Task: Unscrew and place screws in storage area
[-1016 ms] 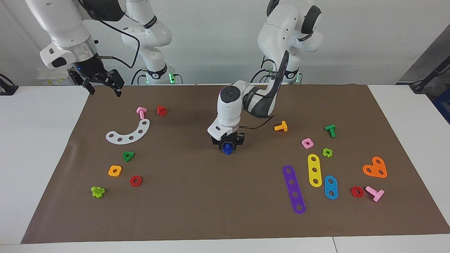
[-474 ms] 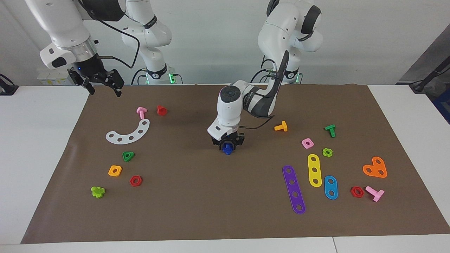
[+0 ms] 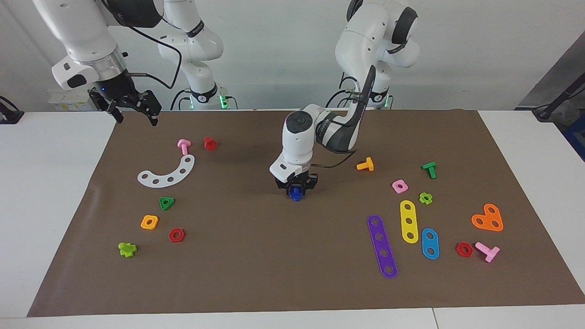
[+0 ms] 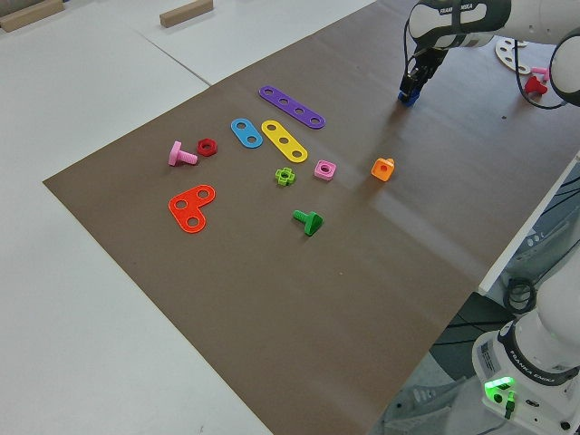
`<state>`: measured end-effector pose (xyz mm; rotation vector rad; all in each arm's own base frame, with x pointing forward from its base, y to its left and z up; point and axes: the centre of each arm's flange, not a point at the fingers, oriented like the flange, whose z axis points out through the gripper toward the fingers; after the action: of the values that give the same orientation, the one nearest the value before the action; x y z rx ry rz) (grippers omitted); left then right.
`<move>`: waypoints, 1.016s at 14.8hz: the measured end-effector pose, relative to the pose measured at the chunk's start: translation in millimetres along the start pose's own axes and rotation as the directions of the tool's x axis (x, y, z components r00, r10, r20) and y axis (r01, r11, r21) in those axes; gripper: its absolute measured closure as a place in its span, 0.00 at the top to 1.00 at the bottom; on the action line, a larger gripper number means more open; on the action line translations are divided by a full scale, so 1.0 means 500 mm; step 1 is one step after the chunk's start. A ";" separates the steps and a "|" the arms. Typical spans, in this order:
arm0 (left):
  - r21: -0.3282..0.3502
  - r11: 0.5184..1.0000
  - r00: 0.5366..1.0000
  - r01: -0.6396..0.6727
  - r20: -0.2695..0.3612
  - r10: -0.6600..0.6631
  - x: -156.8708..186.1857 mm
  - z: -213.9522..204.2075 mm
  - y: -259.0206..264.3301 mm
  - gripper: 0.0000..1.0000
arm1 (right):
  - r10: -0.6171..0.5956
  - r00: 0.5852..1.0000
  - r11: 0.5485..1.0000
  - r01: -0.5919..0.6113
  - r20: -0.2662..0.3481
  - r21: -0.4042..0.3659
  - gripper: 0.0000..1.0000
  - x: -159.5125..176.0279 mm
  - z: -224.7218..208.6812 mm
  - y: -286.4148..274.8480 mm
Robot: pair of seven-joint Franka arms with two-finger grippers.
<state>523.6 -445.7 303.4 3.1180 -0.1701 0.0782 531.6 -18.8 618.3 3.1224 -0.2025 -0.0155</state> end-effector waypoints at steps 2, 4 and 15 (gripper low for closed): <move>0.000 1.000 1.000 0.000 0.000 0.000 0.000 0.000 0.000 0.56 | 0.001 1.000 1.000 -0.001 0.000 0.000 1.00 0.000 0.000 0.001; -0.001 1.000 1.000 -0.001 -0.002 0.001 0.001 -0.004 0.000 0.52 | 0.001 1.000 1.000 -0.001 0.000 0.000 1.00 0.000 0.000 0.001; 0.028 1.000 0.999 -0.002 0.036 0.001 -0.002 -0.011 -0.003 0.48 | 0.002 1.000 1.000 -0.002 0.001 0.000 1.00 0.000 0.001 0.002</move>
<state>522.6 -444.0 308.7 3.1490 -0.1737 0.0253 531.5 -19.9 617.7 3.1223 -0.2059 -0.0176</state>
